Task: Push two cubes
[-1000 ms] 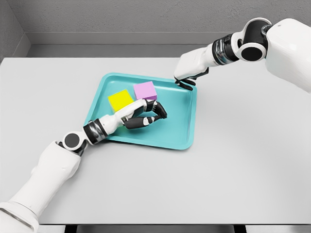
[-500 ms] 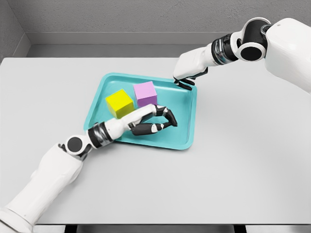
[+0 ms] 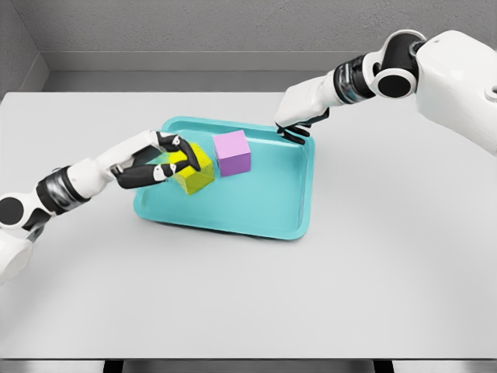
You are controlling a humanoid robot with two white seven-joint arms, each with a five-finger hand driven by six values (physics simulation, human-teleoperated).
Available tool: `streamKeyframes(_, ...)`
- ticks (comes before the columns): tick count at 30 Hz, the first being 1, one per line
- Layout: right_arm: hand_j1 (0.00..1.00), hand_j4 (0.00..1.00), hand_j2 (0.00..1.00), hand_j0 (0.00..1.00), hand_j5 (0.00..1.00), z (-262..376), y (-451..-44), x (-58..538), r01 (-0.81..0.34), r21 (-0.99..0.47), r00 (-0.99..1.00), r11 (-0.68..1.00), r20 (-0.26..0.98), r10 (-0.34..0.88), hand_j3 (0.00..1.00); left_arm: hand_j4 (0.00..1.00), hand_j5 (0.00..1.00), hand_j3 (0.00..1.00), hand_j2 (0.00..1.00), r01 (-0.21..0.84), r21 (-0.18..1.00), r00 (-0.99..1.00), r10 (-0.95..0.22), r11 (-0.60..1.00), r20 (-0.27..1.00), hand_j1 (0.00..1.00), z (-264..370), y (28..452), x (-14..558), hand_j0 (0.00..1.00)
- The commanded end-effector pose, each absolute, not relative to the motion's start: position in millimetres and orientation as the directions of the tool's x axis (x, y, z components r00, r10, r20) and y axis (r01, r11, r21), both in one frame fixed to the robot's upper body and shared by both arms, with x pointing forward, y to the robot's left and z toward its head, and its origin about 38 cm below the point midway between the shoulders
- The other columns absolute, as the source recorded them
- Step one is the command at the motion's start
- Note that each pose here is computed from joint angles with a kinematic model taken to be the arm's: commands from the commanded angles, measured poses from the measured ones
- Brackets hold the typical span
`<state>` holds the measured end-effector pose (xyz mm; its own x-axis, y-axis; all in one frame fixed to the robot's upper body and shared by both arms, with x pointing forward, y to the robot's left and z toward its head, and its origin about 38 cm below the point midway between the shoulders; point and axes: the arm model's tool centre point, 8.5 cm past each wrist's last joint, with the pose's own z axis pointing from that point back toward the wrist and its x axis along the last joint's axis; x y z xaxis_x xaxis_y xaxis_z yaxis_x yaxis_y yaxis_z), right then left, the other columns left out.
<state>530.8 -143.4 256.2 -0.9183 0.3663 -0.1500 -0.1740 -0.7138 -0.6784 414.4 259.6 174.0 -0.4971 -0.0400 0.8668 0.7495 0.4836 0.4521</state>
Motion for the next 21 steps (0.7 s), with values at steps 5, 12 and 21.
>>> streamKeyframes(5, 0.15, 0.15, 0.15, 0.15, 0.15, 257.1, -142.8, 528.3, -0.167, -0.680, -0.921, -0.714, -0.150, 0.359, 0.15, 0.43, 0.43, 0.43, 0.43, 0.716, 0.445, -0.454, -0.126, 0.537, 0.882, 0.43, 166.2, 302.8, 419.7, 0.43)
streamKeyframes(12, 0.15, 0.15, 0.15, 0.15, 0.15, 250.3, -141.8, 528.3, -0.176, -0.668, -0.923, -0.723, -0.145, 0.357, 0.15, 0.43, 0.43, 0.43, 0.43, 0.700, 0.405, -0.338, -0.227, 0.587, 0.913, 0.43, 114.4, 322.9, 429.9, 0.43)
streamKeyframes(21, 0.15, 0.15, 0.15, 0.15, 0.15, 246.5, -127.2, 531.4, -0.178, -0.669, -0.925, -0.722, -0.136, 0.354, 0.15, 0.43, 0.43, 0.43, 0.43, 0.716, 0.375, -0.299, -0.227, 0.589, 0.927, 0.43, 87.4, 300.9, 435.2, 0.43)
